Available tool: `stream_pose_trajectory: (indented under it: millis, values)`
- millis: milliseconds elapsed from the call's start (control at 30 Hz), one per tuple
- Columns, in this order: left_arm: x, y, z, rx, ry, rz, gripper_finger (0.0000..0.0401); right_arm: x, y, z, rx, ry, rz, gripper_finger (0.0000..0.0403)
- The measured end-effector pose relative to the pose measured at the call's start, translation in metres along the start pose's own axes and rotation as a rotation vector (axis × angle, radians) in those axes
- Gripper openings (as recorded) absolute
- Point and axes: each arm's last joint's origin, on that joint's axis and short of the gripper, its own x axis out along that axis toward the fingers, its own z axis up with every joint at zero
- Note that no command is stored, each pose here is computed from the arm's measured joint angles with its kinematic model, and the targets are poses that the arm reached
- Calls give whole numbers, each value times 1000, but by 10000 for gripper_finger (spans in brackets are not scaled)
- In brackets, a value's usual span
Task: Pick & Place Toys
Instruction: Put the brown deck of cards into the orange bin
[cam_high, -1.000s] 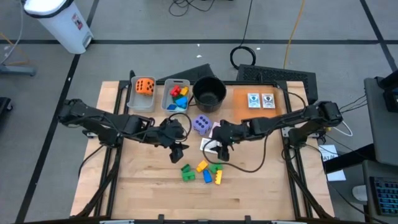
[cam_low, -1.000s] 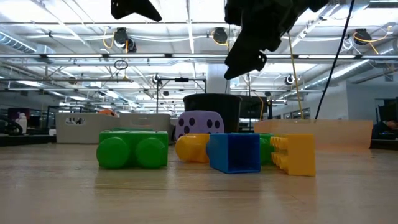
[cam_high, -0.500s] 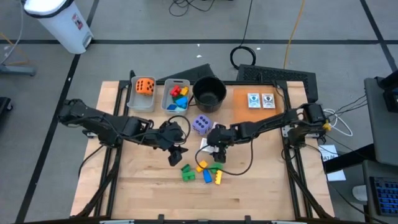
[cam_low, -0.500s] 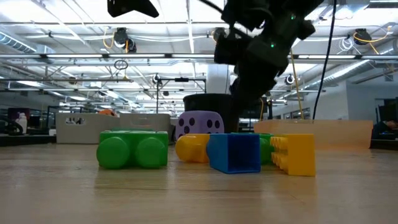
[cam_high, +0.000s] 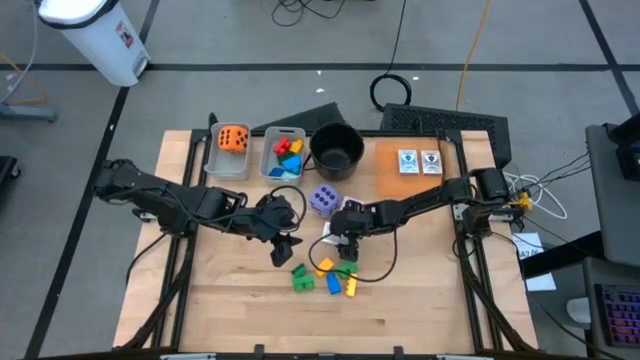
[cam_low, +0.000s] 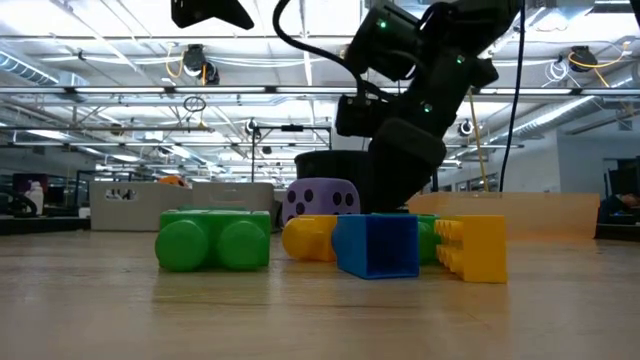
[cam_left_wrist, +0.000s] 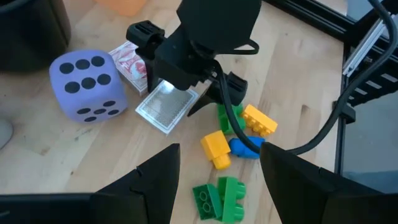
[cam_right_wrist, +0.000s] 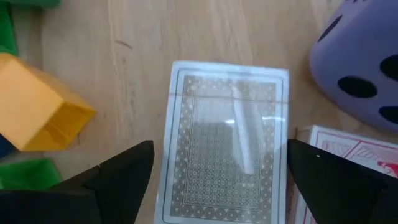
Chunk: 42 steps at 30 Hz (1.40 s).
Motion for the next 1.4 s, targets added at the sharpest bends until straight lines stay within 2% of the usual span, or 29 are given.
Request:
stream_pose_trajectory:
  millis: [300, 633, 900, 1000, 1167, 1400]
  values:
    - [0, 0, -1, 3, 5, 5, 225, 0, 0, -2, -9, 17, -3, 356]
    - [0, 0, 0, 2, 4, 6, 225, 6, -5, -21, 37, 60, -39, 355]
    - [0, 0, -1, 0, 3, 6, 225, 6, -5, -23, 66, 41, -40, 309]
    - [0, 0, -1, 0, 3, 6, 225, 5, -5, -20, 73, 15, -31, 306]
    - [0, 0, 0, 0, 3, 6, 225, -8, -4, -13, 102, -41, -10, 310]
    - [0, 1, 0, -14, -13, 24, 225, -59, -3, 9, 118, -229, 38, 310]
